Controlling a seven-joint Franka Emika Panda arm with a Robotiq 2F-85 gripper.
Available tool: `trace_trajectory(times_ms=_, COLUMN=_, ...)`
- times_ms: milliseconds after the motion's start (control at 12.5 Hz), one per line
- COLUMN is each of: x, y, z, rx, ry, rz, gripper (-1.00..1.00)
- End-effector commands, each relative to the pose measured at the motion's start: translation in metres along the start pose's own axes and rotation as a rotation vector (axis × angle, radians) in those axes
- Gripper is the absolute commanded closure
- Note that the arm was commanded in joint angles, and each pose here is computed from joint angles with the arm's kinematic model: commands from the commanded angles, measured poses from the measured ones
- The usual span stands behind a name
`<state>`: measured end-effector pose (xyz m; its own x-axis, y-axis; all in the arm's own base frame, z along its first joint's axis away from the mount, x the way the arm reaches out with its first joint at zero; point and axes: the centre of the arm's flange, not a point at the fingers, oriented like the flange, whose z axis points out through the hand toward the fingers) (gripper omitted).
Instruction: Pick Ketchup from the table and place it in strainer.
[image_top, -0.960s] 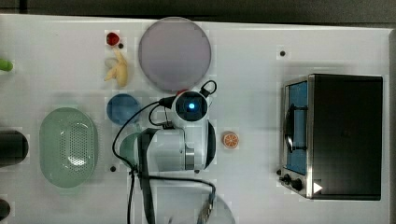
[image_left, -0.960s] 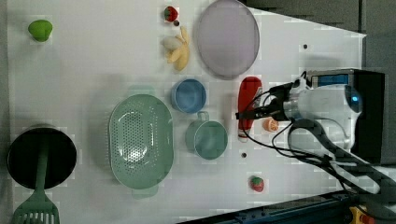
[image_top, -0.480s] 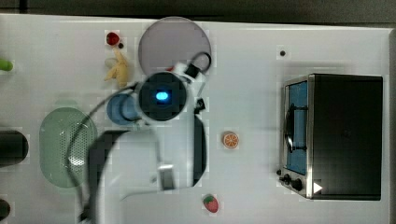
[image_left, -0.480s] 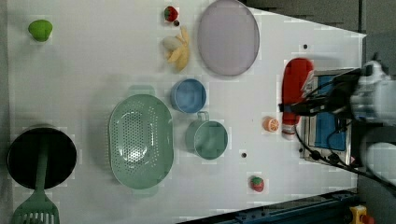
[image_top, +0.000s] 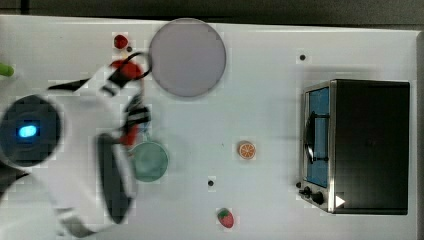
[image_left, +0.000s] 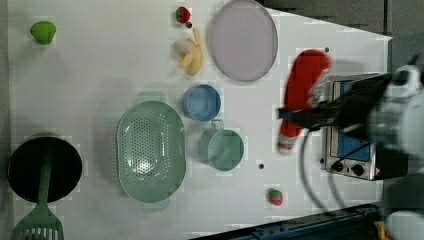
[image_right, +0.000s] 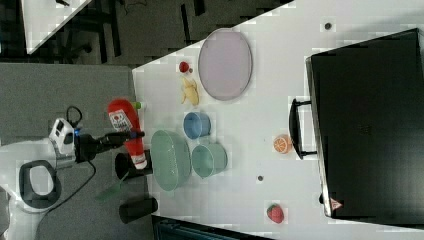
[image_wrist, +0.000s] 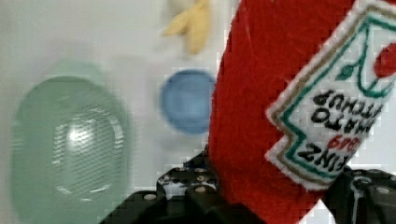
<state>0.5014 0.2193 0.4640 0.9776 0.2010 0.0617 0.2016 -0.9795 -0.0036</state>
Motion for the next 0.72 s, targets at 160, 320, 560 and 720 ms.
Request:
trace_trajectory(times_ms=160, x=-0.02, y=-0.099, z=0.067, rx=0.053, ry=-0.09, rz=0.228, gripper=-0.21)
trace_trajectory(times_ms=320, x=-0.024, y=-0.134, z=0.092, rx=0.109, ry=-0.094, rz=0.295, gripper=-0.21)
trace_trajectory(times_ms=560, x=-0.03, y=-0.165, z=0.135, rx=0.152, ry=-0.126, rz=0.308, gripper=-0.21)
trace_trajectory(times_ms=720, x=-0.029, y=-0.175, z=0.162, rx=0.188, ry=-0.125, rz=0.309, gripper=-0.21)
